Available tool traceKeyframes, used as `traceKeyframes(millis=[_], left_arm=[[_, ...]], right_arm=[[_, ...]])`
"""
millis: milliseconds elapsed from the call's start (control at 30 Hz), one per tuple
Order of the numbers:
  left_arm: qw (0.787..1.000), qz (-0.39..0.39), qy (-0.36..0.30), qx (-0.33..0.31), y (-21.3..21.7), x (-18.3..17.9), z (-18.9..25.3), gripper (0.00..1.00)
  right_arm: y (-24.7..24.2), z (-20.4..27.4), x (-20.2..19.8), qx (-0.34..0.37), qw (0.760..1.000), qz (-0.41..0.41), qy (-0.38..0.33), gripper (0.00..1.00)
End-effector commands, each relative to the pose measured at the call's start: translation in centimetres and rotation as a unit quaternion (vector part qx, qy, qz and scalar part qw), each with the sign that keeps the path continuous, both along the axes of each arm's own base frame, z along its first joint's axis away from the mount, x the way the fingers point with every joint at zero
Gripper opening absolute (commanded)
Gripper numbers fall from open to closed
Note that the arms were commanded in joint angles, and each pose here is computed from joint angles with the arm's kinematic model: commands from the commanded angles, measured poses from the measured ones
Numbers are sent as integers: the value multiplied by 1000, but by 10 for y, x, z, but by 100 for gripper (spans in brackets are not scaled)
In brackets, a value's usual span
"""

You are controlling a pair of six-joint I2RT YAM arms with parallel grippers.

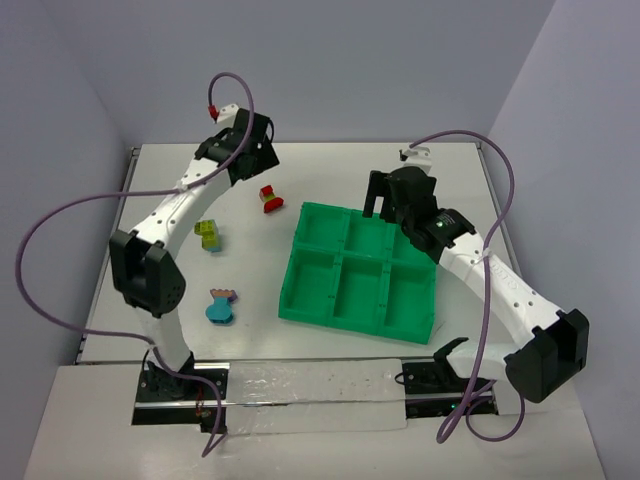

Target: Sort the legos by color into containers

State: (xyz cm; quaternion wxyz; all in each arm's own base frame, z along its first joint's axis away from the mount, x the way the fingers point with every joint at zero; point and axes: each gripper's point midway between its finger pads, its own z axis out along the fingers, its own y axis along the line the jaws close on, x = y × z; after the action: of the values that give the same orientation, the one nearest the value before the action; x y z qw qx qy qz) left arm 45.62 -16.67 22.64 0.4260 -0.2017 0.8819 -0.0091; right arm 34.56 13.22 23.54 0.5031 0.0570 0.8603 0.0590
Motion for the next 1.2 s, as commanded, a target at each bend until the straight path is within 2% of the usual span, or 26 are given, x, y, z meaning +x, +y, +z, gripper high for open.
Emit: traceKeyframes(millis=[0, 100, 300, 500, 800, 1167], left_arm=[[998, 57, 32, -20, -11, 9, -21, 92], [996, 62, 32, -49, -26, 22, -35, 88], [994, 73, 45, -67, -43, 45, -66, 84], [994, 81, 63, -44, -43, 58, -95, 84], [993, 83, 83, 10, -18, 62, -125, 88], [995, 32, 97, 12, -20, 78, -147, 84]], right_arm=[[4, 18, 4, 9, 999, 15, -32, 100], [6, 20, 7, 5, 999, 16, -30, 100], [2, 20, 9, -7, 999, 11, -30, 100], [3, 18, 9, -6, 1000, 13, -27, 100], [5, 16, 9, -2, 1000, 14, -22, 100], [5, 15, 9, -1, 1000, 12, -17, 100]])
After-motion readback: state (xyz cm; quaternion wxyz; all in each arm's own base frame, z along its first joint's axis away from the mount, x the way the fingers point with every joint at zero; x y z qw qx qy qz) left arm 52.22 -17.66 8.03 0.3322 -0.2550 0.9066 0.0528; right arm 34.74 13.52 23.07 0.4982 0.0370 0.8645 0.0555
